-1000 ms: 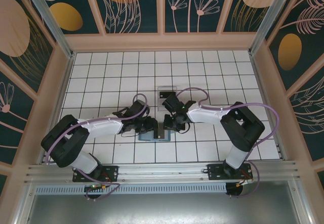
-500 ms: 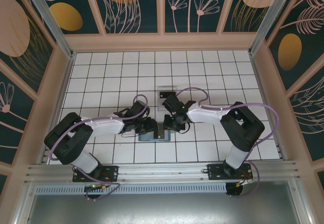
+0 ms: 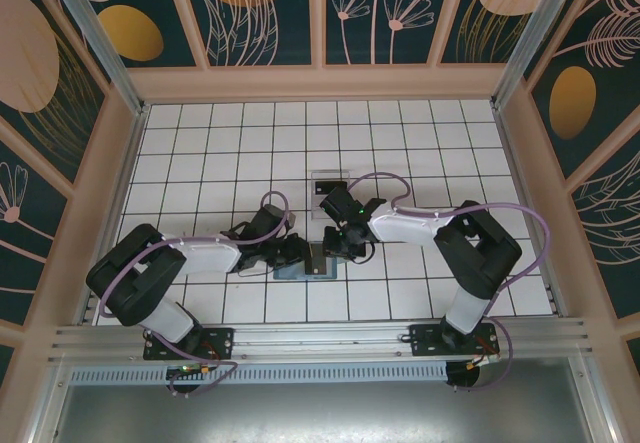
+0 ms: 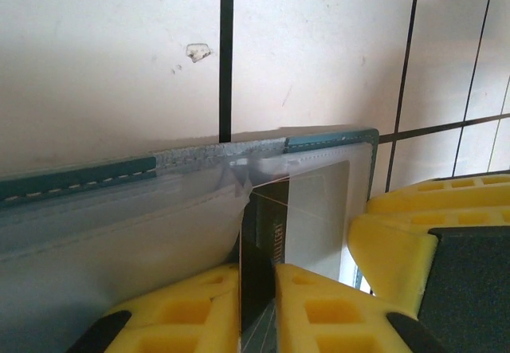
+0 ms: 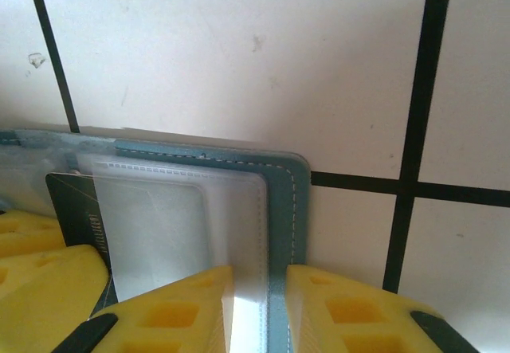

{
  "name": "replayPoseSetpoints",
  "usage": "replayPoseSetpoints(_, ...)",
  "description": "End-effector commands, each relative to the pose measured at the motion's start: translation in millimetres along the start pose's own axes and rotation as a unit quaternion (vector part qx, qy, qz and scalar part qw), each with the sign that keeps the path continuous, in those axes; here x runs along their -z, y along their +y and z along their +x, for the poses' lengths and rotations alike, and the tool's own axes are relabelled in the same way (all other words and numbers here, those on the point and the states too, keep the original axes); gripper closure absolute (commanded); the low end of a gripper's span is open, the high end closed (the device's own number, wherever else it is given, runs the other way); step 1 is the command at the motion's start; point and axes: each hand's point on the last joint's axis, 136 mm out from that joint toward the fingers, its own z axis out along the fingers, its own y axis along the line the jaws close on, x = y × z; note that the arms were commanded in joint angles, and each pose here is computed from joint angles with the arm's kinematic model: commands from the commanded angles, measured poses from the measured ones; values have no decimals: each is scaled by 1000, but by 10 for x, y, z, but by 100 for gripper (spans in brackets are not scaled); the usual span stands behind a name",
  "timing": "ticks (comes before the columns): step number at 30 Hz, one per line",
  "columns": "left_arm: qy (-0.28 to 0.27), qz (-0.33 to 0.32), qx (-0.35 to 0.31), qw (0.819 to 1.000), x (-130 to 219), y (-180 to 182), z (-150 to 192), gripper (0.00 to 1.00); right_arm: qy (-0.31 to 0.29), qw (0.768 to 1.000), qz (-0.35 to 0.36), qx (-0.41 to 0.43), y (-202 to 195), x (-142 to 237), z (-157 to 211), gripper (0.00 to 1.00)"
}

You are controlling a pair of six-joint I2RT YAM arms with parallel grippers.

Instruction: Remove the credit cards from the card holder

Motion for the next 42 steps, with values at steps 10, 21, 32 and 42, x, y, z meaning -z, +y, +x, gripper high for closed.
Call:
replayPoseSetpoints(10,10,-10,9,1000,108,123,129,88,25,999,46,2,-194,-152,121,75)
replayPoseSetpoints(21,-2,-34,-1,999,241,179,127,95,21,999,50,3,-202,-130,102,75)
replayPoseSetpoints(32,-16,-59,-39,997,432,128,69,99,10,999,47,7,-129,-52,33,74)
replayPoseSetpoints(42,-34,-87,-114,989,647,-81,-115,100,-13,999,43,13,-40,147,-61,73)
